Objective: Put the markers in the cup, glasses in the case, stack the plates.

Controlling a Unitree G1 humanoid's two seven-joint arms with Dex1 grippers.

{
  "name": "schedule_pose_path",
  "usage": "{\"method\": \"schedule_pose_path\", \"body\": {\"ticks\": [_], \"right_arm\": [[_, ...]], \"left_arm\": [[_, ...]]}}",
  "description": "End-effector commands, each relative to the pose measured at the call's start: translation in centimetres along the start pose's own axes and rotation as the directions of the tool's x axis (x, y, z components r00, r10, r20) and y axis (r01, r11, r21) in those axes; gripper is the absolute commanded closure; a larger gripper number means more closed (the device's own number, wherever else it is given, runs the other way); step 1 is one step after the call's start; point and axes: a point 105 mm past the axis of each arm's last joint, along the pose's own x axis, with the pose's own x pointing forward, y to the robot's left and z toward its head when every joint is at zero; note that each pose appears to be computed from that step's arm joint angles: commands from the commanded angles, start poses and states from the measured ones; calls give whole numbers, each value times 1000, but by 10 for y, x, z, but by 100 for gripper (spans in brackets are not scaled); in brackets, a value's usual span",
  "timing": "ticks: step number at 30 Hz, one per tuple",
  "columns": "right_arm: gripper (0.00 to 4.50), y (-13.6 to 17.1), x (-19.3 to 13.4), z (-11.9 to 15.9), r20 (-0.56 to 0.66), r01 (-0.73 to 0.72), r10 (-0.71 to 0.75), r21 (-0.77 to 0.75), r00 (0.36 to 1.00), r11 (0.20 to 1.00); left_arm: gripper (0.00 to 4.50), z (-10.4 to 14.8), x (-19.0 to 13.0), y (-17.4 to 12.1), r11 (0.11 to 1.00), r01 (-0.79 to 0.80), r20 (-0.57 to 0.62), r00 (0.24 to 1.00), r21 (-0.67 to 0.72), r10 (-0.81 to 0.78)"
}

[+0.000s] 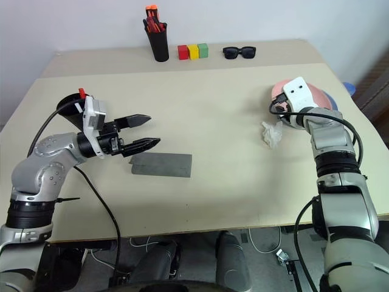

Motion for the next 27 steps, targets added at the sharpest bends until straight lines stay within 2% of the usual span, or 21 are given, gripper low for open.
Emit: {"method": "schedule_pose_path", "body": {"ticks": [1, 5, 9, 11, 17, 19, 22, 27], "right_arm": [[113, -16, -7, 27, 87, 38, -38, -7, 996, 999], [113, -6, -21, 45, 192, -96, 65, 154, 979, 983], [113, 24, -42, 42, 211, -267, 232, 152, 950, 952], [113, 38, -50, 29, 168, -310, 290, 111, 942, 944], [113, 45, -49, -16, -4, -259, 261, 110, 965, 960], [113, 45, -47, -30, -67, -242, 244, 47, 967, 969], [202, 47, -46, -42, -115, -245, 249, 51, 962, 968], [436, 46, -41, -24, -40, -256, 262, 106, 964, 961]], "left_arm": [[0, 14, -6, -2, 999, -15, 28, 1000, 38, 14], [0, 15, -7, -1, 999, -22, 31, 999, 30, 21], [0, 15, -6, 0, 999, -16, 32, 999, 30, 15], [0, 16, -4, 0, 1000, -8, 33, 999, 30, 7], [0, 16, 1, 1, 999, 13, 29, 999, 32, -14], [0, 16, 1, 0, 999, 15, 27, 1000, 39, -16], [0, 18, 0, 0, 999, 10, 25, 1000, 42, -11], [0, 16, -5, 2, 999, -8, 18, 1000, 43, 7]]}}
